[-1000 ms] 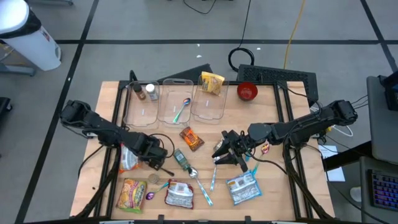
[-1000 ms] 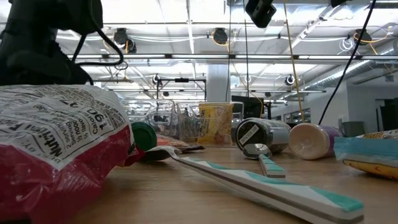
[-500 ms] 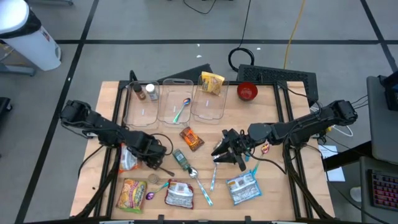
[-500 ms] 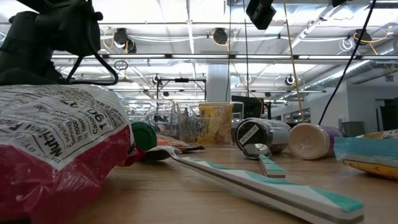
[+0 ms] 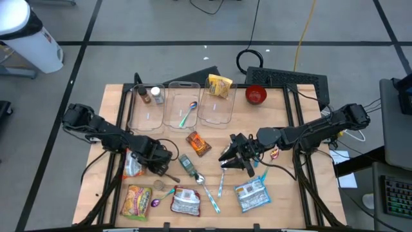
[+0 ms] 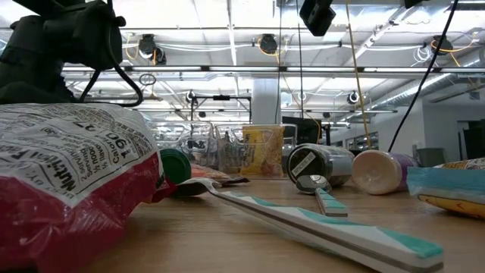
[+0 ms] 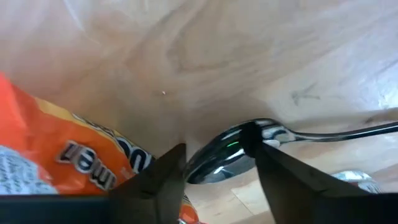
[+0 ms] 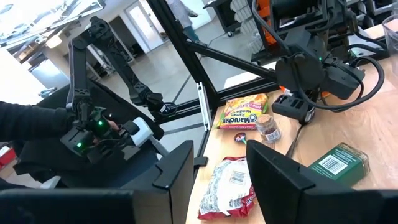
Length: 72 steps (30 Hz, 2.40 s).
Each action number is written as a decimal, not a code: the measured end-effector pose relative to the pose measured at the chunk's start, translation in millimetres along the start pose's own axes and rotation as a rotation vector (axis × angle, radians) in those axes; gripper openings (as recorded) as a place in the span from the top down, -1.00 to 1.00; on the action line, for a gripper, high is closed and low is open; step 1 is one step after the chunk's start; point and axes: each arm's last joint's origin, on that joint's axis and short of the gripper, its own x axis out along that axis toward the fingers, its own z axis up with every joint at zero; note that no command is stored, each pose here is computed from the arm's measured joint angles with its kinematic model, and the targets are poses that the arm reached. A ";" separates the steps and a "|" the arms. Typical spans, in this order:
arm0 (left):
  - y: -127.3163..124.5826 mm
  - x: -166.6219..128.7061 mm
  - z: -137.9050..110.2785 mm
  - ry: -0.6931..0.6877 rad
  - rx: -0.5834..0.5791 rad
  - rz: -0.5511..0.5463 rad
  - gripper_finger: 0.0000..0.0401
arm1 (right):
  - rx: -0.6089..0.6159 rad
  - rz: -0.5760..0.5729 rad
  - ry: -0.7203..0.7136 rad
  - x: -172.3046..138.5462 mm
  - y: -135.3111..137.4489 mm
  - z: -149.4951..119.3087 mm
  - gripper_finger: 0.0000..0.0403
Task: Pick & Place Food Item
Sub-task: Put the black spoon into the middle transparent bin
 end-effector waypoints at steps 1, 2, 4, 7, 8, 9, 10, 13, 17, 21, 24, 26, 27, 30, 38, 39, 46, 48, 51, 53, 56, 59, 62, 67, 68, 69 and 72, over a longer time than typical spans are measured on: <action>-0.1 0.1 0.0 0.002 0.000 -0.001 0.13 | 0.000 0.000 0.000 0.0 0.0 0.0 0.31; -0.1 0.0 -0.2 0.005 -0.003 -0.002 0.20 | 0.000 0.000 0.000 0.1 -0.1 -0.1 0.31; -0.3 -0.1 -0.4 0.012 -0.007 -0.005 0.33 | 0.000 0.000 0.000 0.1 -0.1 -0.1 0.31; -0.7 -0.5 -0.9 0.031 -0.007 -0.012 0.51 | 0.000 0.000 0.000 0.0 0.0 0.0 0.31; -0.8 -0.6 -1.2 0.039 -0.006 -0.014 0.57 | 0.000 0.000 0.000 0.0 0.0 0.0 0.31; -1.3 -0.7 -1.4 0.047 -0.005 -0.020 0.62 | 0.000 0.000 0.000 0.0 0.0 0.0 0.31; -1.7 -0.9 -1.6 0.053 -0.003 -0.025 0.67 | -0.001 0.000 0.000 0.0 0.0 -0.1 0.31; -0.6 -5.1 -3.6 0.058 0.004 -0.043 0.80 | -0.015 0.000 0.000 0.1 -0.1 -0.1 0.31; 5.9 -13.8 -6.8 0.031 -0.015 -0.001 0.95 | -0.017 0.000 0.000 0.0 0.0 0.0 0.31; 15.0 -34.9 -14.0 -0.005 -0.039 0.058 0.97 | -0.019 0.000 -0.001 0.0 0.0 0.1 0.31; 20.8 -51.7 -19.4 -0.037 -0.044 0.086 0.98 | -0.019 0.002 -0.004 0.0 0.2 0.4 0.31; 23.5 -63.6 -22.9 -0.064 -0.047 0.087 0.98 | -0.018 0.002 -0.004 0.1 0.2 0.4 0.31; 24.2 -69.6 -24.6 -0.077 -0.044 0.079 0.98 | -0.018 0.003 -0.006 0.1 0.3 0.5 0.31; 24.2 -88.3 -28.9 -0.128 -0.023 0.034 0.98 | -0.020 0.013 -0.019 0.0 1.1 1.9 0.31; 7.7 -142.1 -35.5 -0.376 0.102 -0.105 0.98 | -0.092 0.052 -0.099 -0.6 5.4 9.5 0.31; 4.3 -148.5 -35.7 -0.410 0.114 -0.127 0.98 | -0.096 0.049 -0.111 -0.7 5.7 10.4 0.31; -22.9 -187.1 -31.4 -0.684 0.188 -0.360 0.98 | -0.096 -0.047 -0.187 -1.2 3.8 14.1 0.31; -30.5 -193.4 -29.2 -0.754 0.207 -0.433 0.98 | -0.103 -0.066 -0.198 -1.3 3.3 14.5 0.29; -37.8 -200.8 -25.6 -0.830 0.224 -0.506 0.98 | -0.109 -0.084 -0.231 -1.8 3.6 16.8 0.21; -44.3 -202.9 -21.3 -0.867 0.231 -0.538 0.98 | -0.108 -0.098 -0.268 -2.4 4.3 19.3 0.13; -55.3 -202.0 -14.8 -0.899 0.256 -0.564 0.98 | -0.105 -0.125 -0.350 -4.1 5.7 25.1 0.00; -67.1 -202.6 -8.8 -0.936 0.281 -0.609 0.98 | -0.119 -0.149 -0.416 -6.0 6.4 30.0 -0.11; -80.5 -200.7 -1.0 -0.947 0.318 -0.661 0.98 | -0.129 -0.185 -0.445 -7.1 4.7 32.3 -0.18; -96.7 -202.7 6.7 -0.990 0.360 -0.760 0.98 | -0.124 -0.208 -0.450 -7.8 0.9 33.6 -0.22; -99.7 -201.8 8.0 -0.993 0.368 -0.771 0.98 | -0.123 -0.209 -0.451 -7.9 0.6 33.9 -0.22; -102.7 -201.9 9.1 -1.002 0.376 -0.788 0.98 | -0.122 -0.213 -0.452 -8.1 -0.4 34.3 -0.22; -108.0 -202.8 10.7 -1.022 0.391 -0.824 0.98 | -0.122 -0.213 -0.459 -8.5 -0.9 35.2 -0.20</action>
